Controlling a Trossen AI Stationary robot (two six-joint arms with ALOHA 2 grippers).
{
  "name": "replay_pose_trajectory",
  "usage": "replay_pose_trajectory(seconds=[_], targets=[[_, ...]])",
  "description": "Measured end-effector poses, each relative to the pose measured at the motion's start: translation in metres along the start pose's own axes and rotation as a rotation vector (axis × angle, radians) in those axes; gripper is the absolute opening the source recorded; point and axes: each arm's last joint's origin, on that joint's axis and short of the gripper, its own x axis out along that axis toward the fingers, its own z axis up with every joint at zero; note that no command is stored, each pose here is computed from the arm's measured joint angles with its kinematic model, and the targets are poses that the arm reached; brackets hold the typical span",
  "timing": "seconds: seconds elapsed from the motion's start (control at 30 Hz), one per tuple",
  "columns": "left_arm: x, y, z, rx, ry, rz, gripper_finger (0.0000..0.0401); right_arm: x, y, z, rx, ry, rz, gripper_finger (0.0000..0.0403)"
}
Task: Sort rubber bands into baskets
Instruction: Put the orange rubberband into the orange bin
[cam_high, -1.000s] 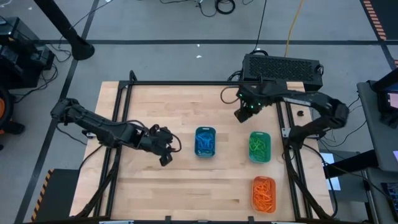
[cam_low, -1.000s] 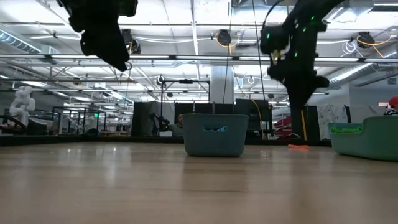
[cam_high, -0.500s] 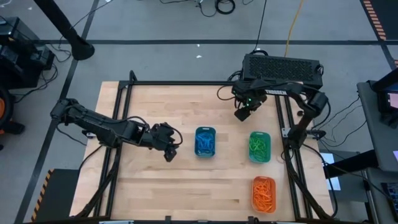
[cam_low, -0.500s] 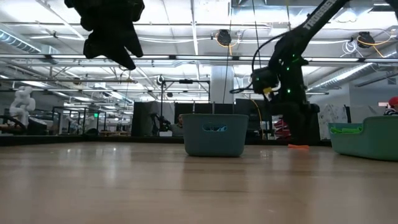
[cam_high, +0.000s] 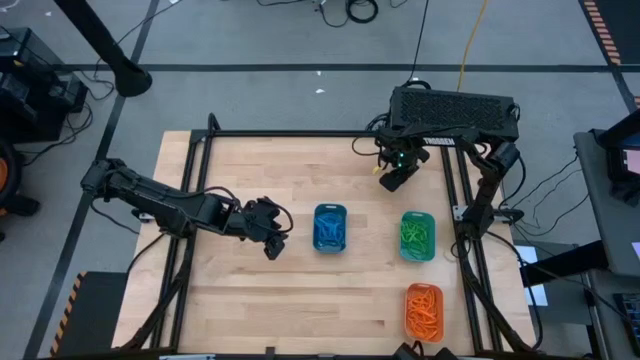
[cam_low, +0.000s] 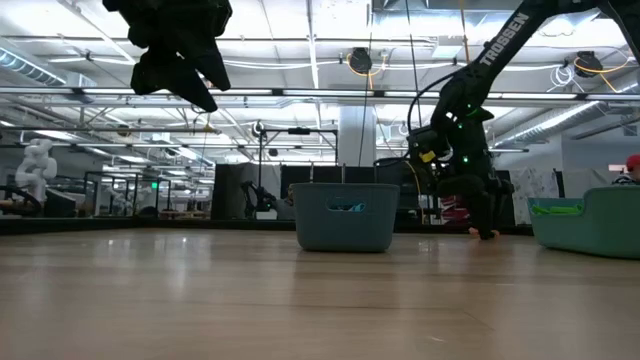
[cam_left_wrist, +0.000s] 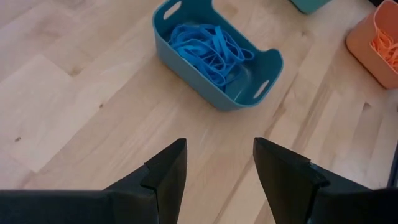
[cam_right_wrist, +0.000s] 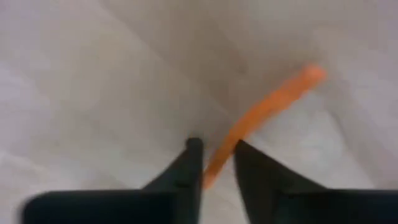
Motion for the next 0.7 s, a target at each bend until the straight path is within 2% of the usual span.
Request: replay_pose_trajectory(seconds=[0.1,0.17,0.33,0.47,0.7], targets=[[0.0,0.0,0.0,0.002,0.007,0.001,0.0192,0.001,-0.006,0.0,0.016,0.001,-0.011,0.0036],[0.0,0.0,0.0,0.007,0.007,0.0,0.0192,0.0,-0.007,0.0,0.011,-0.002,-0.015,0.0012],[0.0,-0.001,0.001,0.048,-0.005,-0.013,0.0192,-0.01,-0.001,-0.005,0.022,-0.04,-0.019,0.0002],[-0.007,-0.002,0.004,0.111,-0.049,-0.029,0.0192,-0.032,0.012,-0.018,0.028,-0.082,-0.015,0.0001],[-0.044,0.004,0.011,0.195,-0.222,-0.033,0.0192,-0.077,0.053,-0.058,0.029,-0.177,0.103,0.0]])
